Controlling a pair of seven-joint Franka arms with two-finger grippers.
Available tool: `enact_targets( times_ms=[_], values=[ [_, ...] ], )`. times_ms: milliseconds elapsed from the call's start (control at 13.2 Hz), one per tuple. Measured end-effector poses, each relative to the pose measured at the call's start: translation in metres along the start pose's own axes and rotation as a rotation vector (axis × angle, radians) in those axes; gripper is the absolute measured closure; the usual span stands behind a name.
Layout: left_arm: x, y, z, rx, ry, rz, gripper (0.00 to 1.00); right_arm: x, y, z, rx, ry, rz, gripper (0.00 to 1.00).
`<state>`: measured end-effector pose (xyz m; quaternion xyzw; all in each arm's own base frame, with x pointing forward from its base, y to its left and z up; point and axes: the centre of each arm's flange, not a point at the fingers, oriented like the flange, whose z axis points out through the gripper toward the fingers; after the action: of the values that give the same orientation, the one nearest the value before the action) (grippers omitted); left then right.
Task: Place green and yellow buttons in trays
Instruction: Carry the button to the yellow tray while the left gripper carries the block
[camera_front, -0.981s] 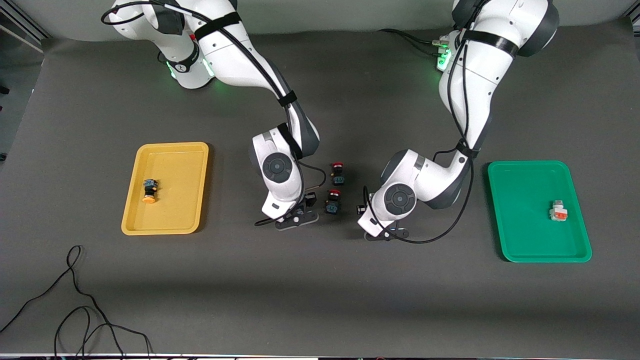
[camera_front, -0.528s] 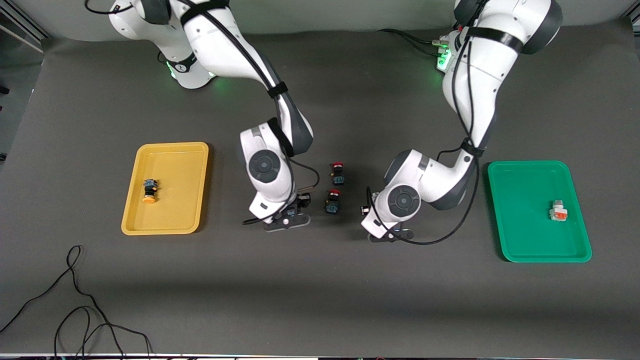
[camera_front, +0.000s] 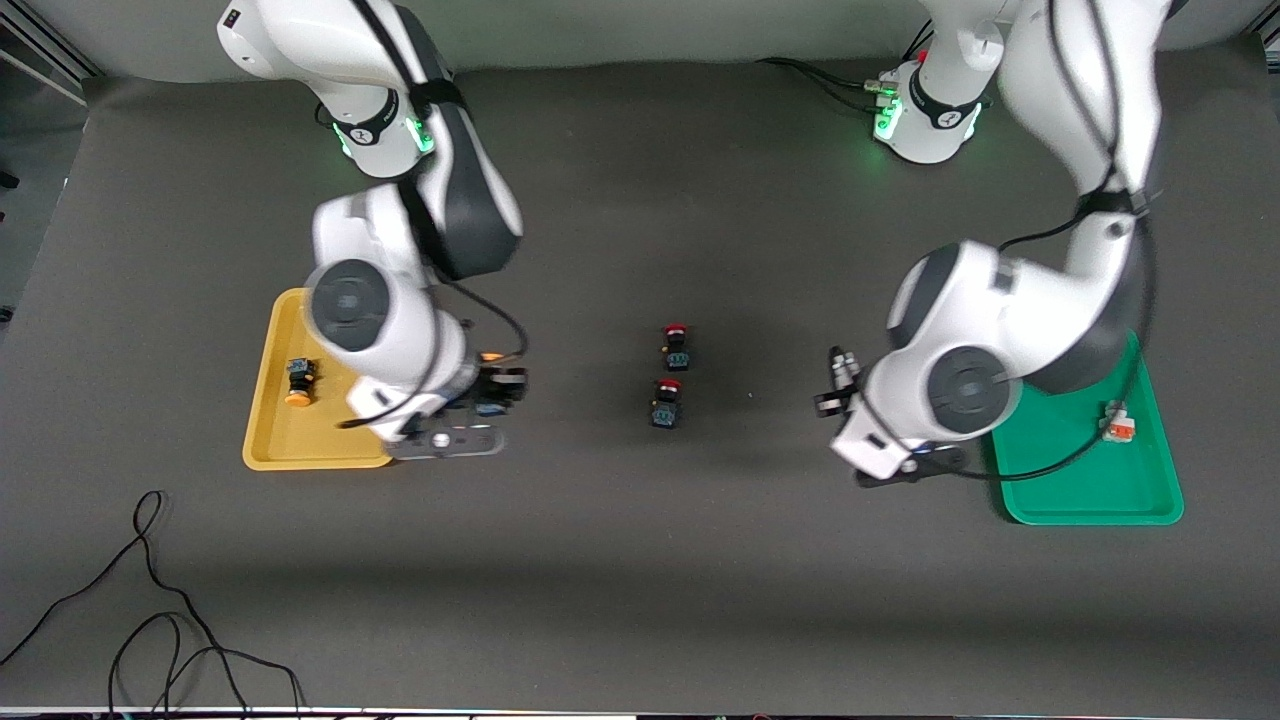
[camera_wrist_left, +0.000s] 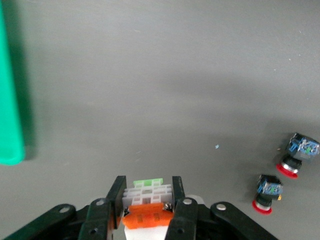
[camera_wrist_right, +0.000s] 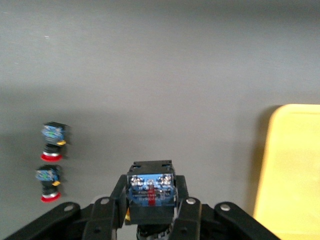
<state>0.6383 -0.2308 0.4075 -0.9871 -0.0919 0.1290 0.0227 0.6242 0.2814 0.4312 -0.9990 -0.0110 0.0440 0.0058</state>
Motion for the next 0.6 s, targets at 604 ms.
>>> enact_targets(
  times_ms=[604],
  values=[
    [0.071,-0.282,-0.012,0.008,-0.090,0.231,0.59,-0.017,0.234,0.010,0.026,-0.060,-0.032,0.59]
  ],
)
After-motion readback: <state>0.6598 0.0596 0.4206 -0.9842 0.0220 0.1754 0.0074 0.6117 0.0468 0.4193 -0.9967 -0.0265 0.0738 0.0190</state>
